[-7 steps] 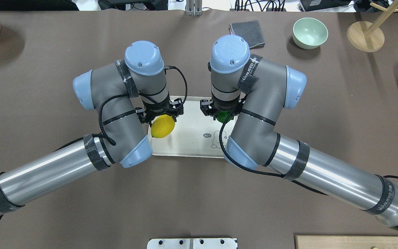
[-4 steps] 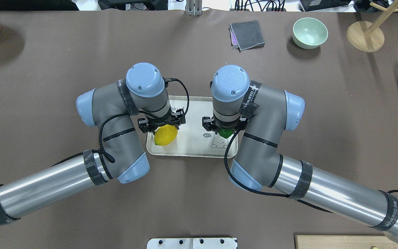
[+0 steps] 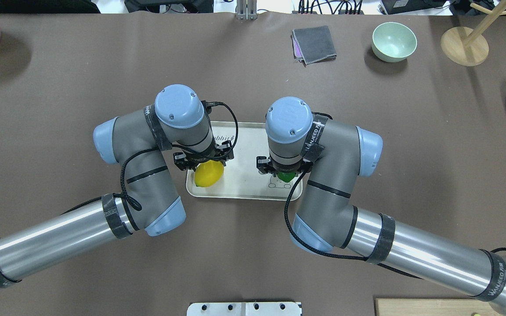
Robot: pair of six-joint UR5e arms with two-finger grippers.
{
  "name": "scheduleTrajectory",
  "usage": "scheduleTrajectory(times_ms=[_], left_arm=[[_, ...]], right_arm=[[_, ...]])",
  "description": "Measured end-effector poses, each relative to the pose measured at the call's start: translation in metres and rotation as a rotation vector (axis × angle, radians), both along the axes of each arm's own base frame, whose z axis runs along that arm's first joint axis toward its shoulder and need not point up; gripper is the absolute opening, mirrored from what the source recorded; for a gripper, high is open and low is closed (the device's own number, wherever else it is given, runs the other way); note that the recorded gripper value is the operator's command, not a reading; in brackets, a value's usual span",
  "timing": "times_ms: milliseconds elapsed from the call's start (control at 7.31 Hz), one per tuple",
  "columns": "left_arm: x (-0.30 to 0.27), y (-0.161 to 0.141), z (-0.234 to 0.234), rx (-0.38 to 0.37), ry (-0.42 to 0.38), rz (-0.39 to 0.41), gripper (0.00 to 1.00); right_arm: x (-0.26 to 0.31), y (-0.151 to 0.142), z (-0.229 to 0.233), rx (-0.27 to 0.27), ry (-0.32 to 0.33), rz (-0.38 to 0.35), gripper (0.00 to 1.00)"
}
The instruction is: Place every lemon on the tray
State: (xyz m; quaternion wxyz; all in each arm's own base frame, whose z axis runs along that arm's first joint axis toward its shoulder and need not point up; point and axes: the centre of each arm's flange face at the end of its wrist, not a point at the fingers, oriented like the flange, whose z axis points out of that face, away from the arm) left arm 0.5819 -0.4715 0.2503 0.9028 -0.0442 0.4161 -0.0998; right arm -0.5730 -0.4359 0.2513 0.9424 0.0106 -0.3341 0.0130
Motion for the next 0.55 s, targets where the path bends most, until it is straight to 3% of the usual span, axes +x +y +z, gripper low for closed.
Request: scheduleTrajectory(times_ms=[137, 547], left_arm=[[0.0, 0.0, -0.002, 0.002, 0.002, 0.0, 0.98], [-0.013, 0.002, -0.006, 0.009, 0.013, -0.004, 0.98]], right_arm=[[0.001, 0.0, 0.0, 0.0, 0.0, 0.002, 1.0], [0.006, -0.001, -0.008, 0.005, -0.015, 0.008, 1.0]])
